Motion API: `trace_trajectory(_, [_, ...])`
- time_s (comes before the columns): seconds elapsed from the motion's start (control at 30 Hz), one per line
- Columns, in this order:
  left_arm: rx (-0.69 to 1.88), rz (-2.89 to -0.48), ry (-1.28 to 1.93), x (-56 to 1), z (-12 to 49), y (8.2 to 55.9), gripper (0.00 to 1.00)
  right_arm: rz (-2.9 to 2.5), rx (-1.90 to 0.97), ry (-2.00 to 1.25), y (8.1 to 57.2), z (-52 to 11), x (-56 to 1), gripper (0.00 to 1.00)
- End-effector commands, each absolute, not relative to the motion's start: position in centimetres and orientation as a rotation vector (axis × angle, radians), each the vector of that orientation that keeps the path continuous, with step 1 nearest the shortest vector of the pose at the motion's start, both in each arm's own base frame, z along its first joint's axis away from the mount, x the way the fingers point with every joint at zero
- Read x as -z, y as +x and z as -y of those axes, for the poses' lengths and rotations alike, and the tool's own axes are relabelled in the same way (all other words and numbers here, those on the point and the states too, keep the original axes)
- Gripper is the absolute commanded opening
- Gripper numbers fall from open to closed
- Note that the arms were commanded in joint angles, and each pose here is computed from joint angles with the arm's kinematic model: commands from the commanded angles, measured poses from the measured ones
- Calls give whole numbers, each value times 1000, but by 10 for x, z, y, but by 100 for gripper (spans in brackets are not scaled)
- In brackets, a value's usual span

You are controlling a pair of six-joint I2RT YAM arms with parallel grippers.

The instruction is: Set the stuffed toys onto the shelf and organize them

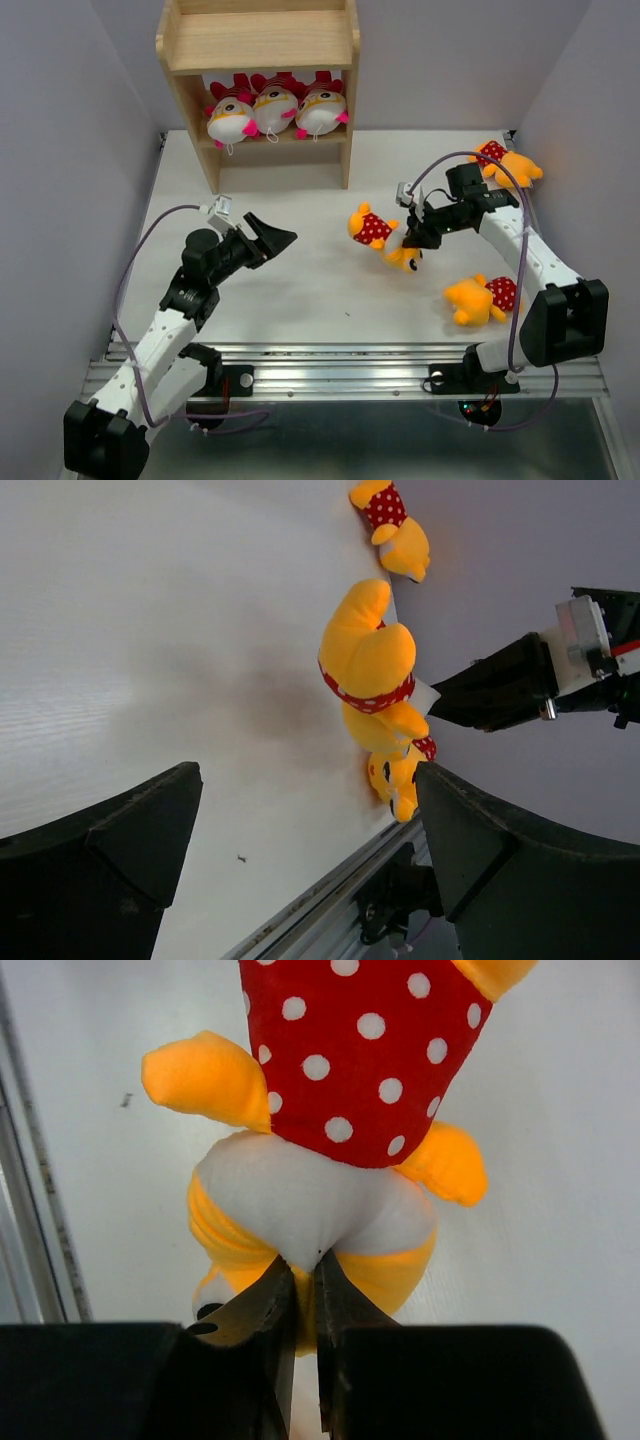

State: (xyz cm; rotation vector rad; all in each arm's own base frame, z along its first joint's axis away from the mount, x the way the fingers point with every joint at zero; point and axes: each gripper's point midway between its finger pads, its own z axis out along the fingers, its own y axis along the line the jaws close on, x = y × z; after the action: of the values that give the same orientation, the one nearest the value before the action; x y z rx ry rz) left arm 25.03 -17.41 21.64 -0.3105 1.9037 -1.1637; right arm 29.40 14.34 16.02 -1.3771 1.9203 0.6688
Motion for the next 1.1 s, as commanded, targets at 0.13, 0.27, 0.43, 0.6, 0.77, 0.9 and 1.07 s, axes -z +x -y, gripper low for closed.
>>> trace_trajectory(0.13, [1341,-1889,-199,-245,231,262,98,-1712,-960,-1563,227,-212,-179,11])
trace_trajectory(0.27, [1377,-1961,-172,-235,256,255,99,-1688,-984,-1582,227,-223,-189,11])
trace_trajectory(0.43, [1386,-2021,-170,-223,280,250,98,-1650,-954,-1665,223,-233,-186,11])
trace_trajectory(0.6, [1380,-2084,-194,-210,294,250,98,-1588,-969,-1685,218,-246,-199,11])
trace_trajectory(0.77, [1364,-2130,-215,-201,301,253,80,-1588,-964,-1648,225,-251,-210,13])
trace_trajectory(0.9, [1367,-2129,-214,-201,300,252,46,-1617,-891,-1628,238,-249,-207,18])
trace_trajectory(1.07, [1420,-2170,-215,-191,296,243,0,-1479,-845,-1748,230,-244,-218,58])
